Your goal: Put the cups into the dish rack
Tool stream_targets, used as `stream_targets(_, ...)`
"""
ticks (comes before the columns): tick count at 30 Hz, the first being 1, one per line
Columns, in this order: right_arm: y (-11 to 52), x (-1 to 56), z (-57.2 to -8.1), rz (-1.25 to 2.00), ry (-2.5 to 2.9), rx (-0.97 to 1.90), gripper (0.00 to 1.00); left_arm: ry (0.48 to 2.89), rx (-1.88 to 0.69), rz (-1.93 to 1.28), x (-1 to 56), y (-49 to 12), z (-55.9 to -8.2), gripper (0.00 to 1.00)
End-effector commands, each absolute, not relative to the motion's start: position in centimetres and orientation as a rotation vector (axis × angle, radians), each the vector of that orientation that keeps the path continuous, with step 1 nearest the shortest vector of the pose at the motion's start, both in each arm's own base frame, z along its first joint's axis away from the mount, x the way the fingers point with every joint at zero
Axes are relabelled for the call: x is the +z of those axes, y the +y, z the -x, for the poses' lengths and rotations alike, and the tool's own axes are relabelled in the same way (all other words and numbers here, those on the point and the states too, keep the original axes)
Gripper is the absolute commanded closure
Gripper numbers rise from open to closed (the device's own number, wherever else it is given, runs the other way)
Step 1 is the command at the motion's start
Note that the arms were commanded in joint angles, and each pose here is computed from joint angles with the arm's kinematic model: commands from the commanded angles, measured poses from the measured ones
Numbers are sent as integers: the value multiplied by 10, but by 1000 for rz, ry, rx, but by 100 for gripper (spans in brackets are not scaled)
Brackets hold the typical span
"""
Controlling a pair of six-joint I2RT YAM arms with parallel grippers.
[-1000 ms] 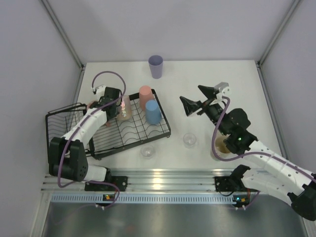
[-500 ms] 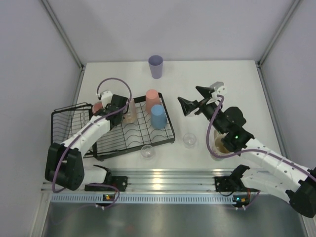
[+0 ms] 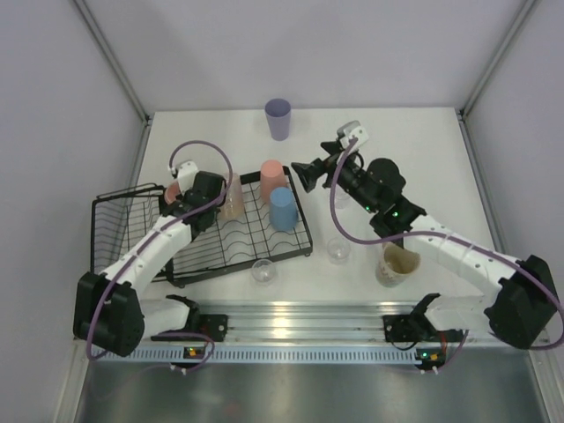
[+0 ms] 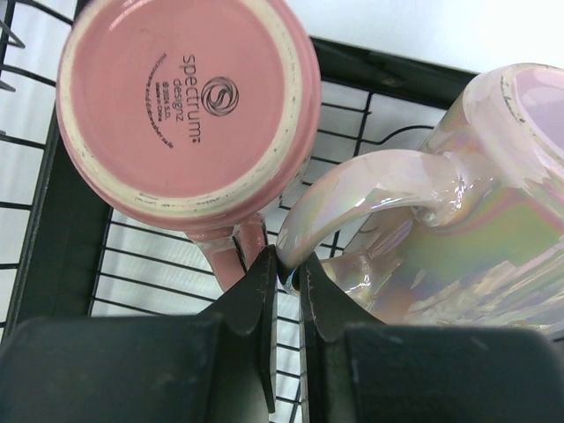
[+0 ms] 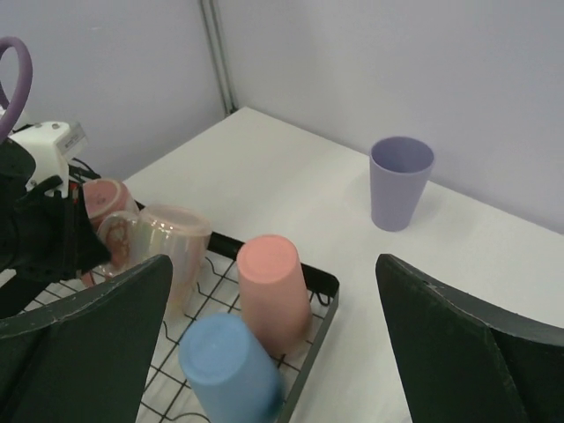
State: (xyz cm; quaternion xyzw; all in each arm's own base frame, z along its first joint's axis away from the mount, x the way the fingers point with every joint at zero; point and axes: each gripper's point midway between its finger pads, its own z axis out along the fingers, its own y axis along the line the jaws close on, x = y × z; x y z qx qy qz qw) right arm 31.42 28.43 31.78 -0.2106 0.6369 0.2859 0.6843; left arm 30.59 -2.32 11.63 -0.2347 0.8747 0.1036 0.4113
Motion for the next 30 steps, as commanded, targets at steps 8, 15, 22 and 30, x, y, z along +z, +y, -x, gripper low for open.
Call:
stream_targets(8, 371, 342, -341, 652, 1483, 877, 9, 1845, -87, 559, 205, -50, -343, 100)
stream_targets(15, 431, 313, -332, 874, 1611, 1147, 1, 1719, -197, 436, 226, -58, -334, 100)
stream_targets(22, 449, 289, -334, 1019, 1604, 1199, 1, 1668, -312, 353, 238, -74, -327, 100)
stream_targets(30, 460, 268, -328, 1119, 1608, 1273, 1, 1605, -338, 346, 251, -72, -319, 100)
